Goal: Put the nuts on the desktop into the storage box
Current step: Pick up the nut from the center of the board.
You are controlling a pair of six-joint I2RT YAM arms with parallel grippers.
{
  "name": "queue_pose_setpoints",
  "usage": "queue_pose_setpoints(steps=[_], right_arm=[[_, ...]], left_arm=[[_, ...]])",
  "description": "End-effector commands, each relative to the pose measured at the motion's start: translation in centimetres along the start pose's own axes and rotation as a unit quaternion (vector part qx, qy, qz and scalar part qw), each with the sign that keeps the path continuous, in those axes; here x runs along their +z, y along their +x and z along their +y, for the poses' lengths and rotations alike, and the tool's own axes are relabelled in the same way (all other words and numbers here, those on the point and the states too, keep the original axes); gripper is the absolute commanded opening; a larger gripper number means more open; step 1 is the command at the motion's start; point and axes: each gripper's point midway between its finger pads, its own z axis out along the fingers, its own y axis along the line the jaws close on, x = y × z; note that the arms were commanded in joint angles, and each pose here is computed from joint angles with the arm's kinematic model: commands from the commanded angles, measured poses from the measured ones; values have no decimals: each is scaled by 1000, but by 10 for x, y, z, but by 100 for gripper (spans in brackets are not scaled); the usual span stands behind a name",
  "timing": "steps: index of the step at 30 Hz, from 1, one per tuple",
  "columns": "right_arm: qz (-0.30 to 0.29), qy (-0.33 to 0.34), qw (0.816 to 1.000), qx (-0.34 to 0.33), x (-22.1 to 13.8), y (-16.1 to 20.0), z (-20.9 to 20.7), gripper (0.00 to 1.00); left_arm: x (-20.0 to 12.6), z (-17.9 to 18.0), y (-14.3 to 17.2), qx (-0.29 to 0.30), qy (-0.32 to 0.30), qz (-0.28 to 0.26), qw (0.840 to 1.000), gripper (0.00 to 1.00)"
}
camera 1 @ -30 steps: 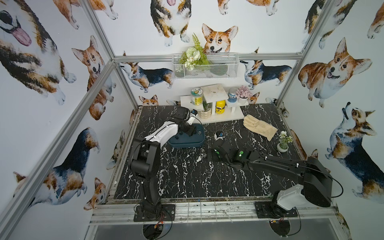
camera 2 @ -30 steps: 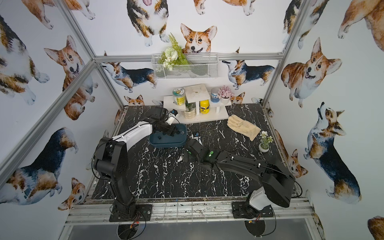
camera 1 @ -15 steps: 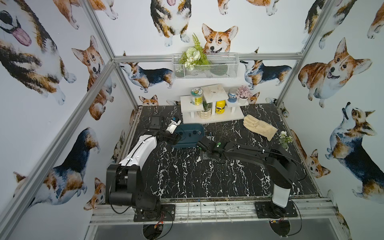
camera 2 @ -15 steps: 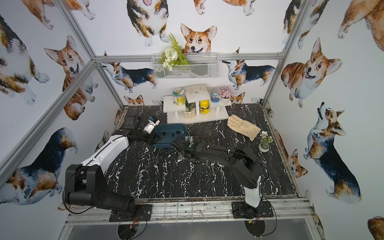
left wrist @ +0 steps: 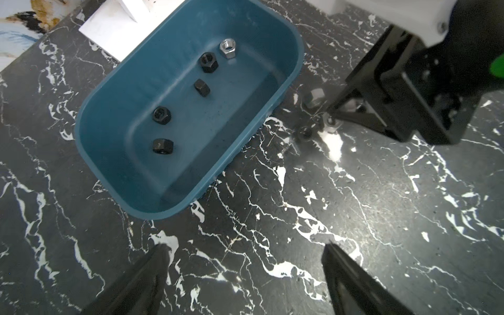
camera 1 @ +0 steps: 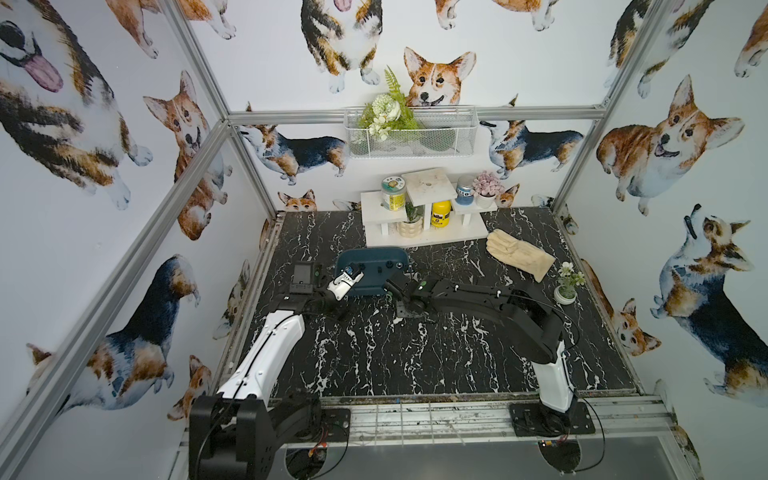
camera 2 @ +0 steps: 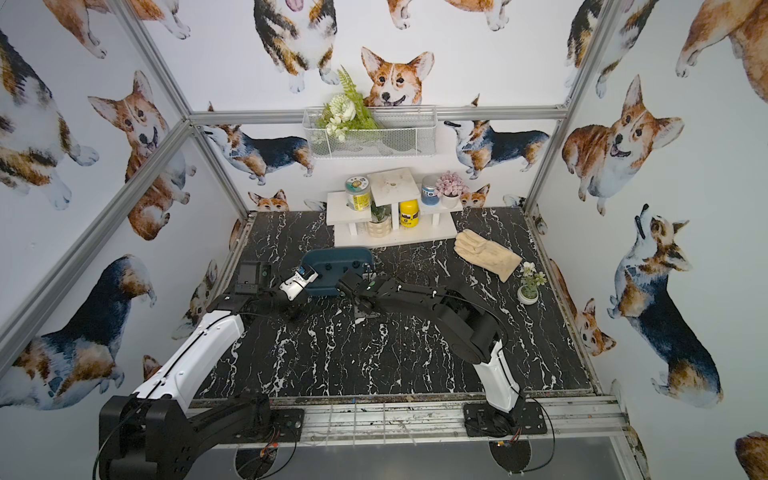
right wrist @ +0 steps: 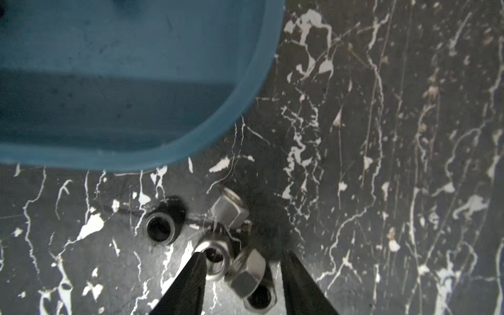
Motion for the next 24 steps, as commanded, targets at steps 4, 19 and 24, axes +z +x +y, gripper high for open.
queue_pose_setpoints(steps=[4, 19, 24], right_arm=[[-1, -70, 995, -67, 8, -7, 13, 50], [-17, -88, 989, -121, 20, -14, 20, 45], [-27, -82, 988, -128, 23, -14, 17, 41]], left_arm=[[-4, 8, 18, -7, -31, 29, 999, 100], [-4, -7, 37, -12, -5, 44, 999, 100], [-5, -12, 35, -9, 8, 37, 999, 100]])
